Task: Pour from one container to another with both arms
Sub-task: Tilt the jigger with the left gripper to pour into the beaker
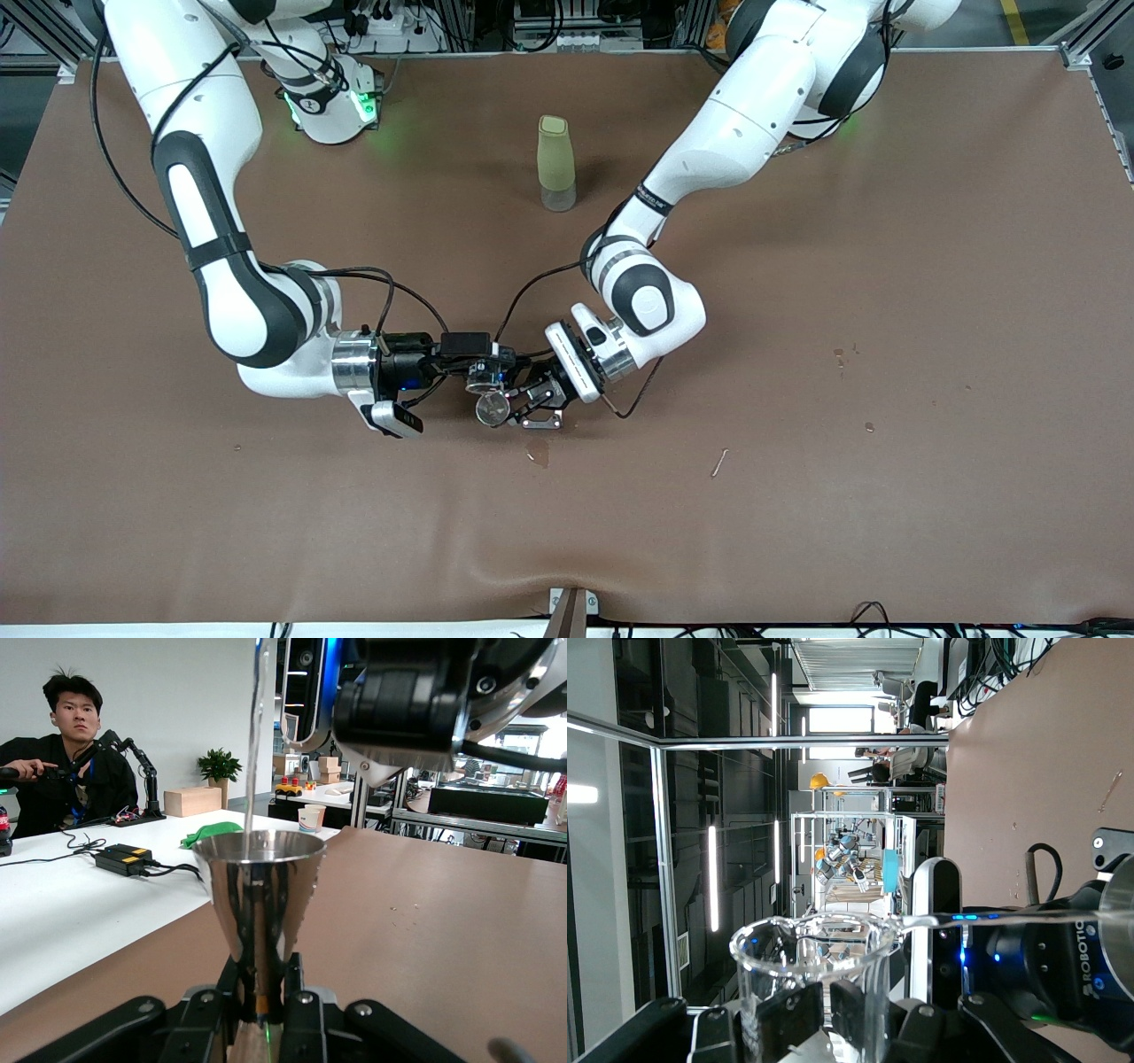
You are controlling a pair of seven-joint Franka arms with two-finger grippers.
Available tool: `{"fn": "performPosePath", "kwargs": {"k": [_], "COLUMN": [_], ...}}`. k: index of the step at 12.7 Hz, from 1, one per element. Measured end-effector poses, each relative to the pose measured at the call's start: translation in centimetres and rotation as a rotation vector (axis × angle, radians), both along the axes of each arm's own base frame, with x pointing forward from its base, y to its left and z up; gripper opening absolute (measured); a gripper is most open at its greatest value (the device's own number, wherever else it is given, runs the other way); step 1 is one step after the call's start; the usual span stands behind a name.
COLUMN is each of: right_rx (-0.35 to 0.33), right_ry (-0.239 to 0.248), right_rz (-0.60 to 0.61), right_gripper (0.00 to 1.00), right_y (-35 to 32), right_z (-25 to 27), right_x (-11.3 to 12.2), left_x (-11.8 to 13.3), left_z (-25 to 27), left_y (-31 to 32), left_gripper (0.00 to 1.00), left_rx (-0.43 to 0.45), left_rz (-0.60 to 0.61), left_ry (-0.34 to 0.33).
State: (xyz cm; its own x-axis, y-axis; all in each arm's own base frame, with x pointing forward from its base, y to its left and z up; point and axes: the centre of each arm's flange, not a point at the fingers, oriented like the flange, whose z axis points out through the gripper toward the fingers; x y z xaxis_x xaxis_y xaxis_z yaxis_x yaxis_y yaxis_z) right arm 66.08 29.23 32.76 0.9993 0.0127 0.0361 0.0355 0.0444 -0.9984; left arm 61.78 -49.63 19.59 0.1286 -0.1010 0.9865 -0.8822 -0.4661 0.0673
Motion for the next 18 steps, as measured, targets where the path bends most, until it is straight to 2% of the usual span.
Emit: {"fn": "performPosePath", "kwargs": {"k": [8,13,18], "right_rx": [0.017,0.057,0.06], "right_ry": [0.042,0.112,0.189], "right_rz": [-0.012,-0.037,-0.033], "right_gripper": [0.11,0.11,0.11], "right_y": [0.01,0.06,0.06], "right_z": [-0.63,-0.76,-0.74], "right_x": [0.04,0.25,0.27], "left_x": [0.0,-0.01,-0.05], "left_z": [-0.01,-0.03,-0.05], "left_y": [0.02,0.03,-0.01], "left_gripper": [0.22,0.22,0.22], "left_rx": [0.001,-0.002,-0.011], "left_rz": [0.001,0.005,0.012], "left_ry": [0.0,0.004,0.012]}}
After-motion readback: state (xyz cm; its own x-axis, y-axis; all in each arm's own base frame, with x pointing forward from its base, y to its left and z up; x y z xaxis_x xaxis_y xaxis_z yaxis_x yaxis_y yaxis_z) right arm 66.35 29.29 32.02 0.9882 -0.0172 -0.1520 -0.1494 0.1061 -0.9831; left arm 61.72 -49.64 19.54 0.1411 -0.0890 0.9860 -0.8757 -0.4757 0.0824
